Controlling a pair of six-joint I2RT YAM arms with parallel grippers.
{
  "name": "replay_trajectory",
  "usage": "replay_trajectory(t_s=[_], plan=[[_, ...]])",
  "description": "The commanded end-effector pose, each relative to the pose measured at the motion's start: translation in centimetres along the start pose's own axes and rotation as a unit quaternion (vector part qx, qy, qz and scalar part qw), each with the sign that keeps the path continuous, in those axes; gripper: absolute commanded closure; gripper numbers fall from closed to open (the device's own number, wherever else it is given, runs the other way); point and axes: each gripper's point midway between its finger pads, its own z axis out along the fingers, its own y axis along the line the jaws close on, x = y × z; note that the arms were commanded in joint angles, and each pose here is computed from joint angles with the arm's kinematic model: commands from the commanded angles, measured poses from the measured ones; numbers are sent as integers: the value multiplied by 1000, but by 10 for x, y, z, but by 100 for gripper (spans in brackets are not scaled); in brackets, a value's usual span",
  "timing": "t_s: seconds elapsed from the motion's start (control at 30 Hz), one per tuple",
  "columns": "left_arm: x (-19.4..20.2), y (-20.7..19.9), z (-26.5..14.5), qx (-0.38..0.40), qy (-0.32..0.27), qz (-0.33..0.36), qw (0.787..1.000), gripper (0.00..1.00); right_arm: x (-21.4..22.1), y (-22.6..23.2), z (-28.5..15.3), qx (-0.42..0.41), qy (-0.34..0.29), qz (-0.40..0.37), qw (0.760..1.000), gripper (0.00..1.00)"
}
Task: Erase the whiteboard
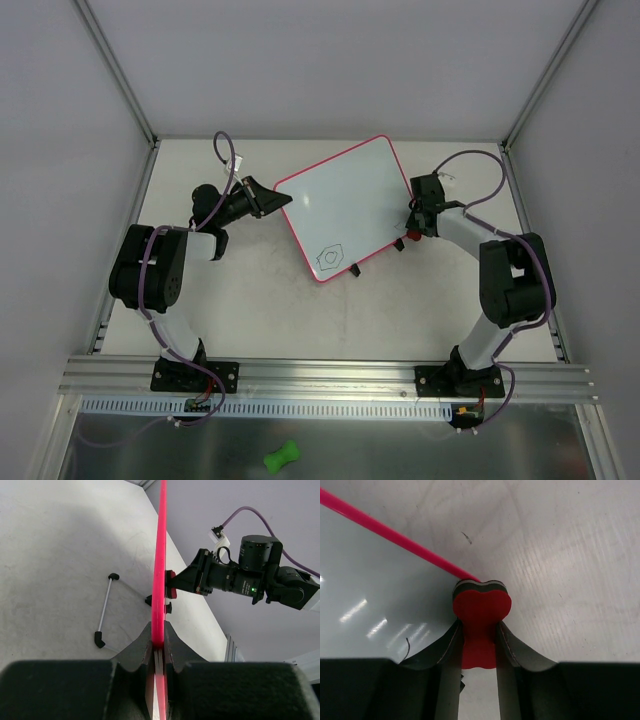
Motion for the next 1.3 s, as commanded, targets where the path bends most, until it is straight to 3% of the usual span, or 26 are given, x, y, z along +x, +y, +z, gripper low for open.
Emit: replay_trajectory(t_s=[0.0, 0.33, 0.73, 0.77, 0.93, 1.27], plan=[[11, -3, 3, 24, 15, 49, 998, 100, 41, -10, 3, 18, 68, -30, 997, 100], [11, 0, 3, 15, 21, 47, 999, 100, -20, -3, -39, -28, -9, -16, 999, 100], [12, 0, 1, 12, 23, 47, 999, 100, -42, 8, -47, -85, -74, -23, 993, 100], [14, 1, 1, 12, 25, 47, 999, 100, -50, 23, -50, -125, -86, -20, 988, 100], [14, -1, 1, 14, 26, 48, 998, 100, -51, 55, -52, -225, -74, 0, 972, 100], [14, -2, 0, 14, 25, 51, 998, 100, -32, 55, -12, -210, -49, 41, 976, 100]])
